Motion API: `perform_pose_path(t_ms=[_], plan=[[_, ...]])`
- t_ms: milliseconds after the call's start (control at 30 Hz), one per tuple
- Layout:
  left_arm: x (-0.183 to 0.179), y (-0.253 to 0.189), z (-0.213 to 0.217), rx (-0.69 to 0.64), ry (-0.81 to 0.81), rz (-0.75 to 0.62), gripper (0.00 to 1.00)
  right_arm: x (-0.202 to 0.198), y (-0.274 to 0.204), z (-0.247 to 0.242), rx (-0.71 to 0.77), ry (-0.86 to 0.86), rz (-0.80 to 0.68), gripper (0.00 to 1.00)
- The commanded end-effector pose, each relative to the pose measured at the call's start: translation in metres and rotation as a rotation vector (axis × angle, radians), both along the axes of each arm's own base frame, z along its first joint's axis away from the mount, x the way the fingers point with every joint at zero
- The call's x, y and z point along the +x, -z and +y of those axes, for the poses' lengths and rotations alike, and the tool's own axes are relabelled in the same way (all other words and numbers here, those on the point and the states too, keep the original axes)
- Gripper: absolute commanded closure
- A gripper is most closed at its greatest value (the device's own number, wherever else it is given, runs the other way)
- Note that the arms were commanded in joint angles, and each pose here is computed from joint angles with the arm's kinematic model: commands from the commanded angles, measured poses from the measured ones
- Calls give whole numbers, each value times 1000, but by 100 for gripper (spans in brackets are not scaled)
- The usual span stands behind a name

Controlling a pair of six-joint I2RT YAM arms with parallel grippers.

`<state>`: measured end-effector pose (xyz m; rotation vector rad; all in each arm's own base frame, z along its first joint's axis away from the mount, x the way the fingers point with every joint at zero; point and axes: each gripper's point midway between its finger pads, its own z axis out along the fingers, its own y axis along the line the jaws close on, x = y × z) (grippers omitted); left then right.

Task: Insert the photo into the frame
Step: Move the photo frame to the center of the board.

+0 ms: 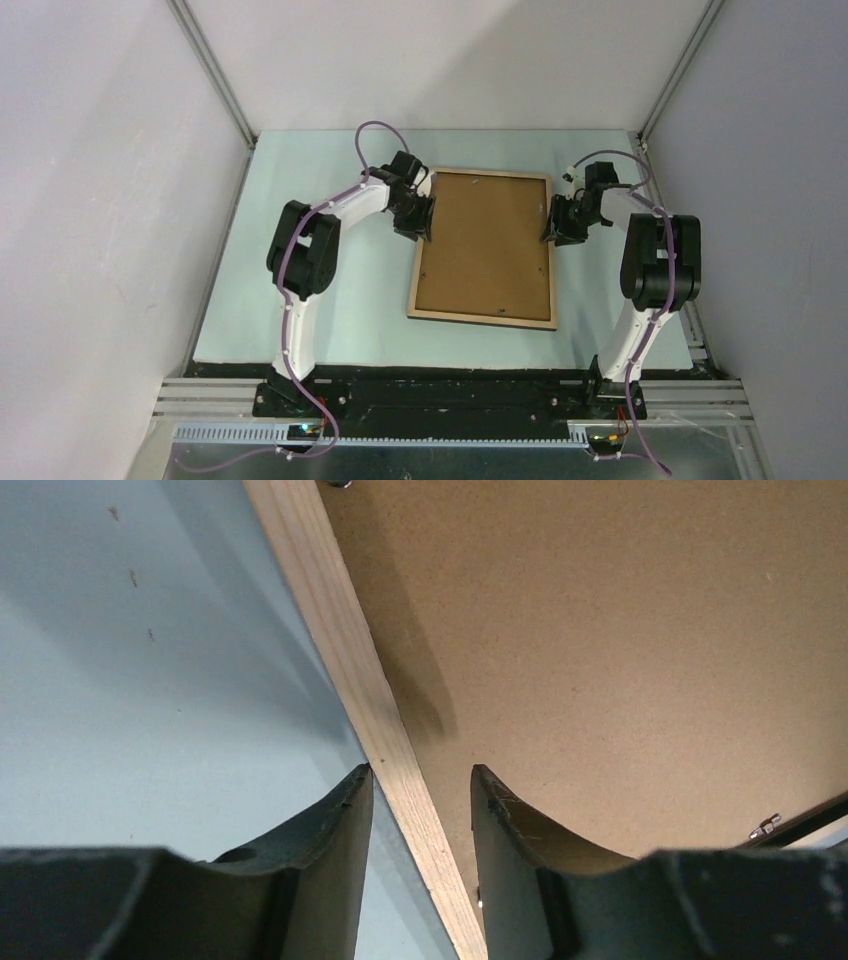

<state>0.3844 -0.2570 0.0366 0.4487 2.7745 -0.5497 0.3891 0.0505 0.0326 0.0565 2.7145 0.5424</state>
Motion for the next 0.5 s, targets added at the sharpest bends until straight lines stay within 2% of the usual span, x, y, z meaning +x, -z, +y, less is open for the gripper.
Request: perform_pose_path(t_ms=[0, 267, 467], plan=[[-4, 9, -7, -28, -1, 17, 57, 0, 4, 1, 12, -18, 2, 55], [-18, 21, -6, -40, 1, 59, 70, -3, 2, 7, 37, -34, 9, 75], [-36, 19, 0, -47, 31, 71, 82, -12, 3, 20, 62, -64, 41, 84]])
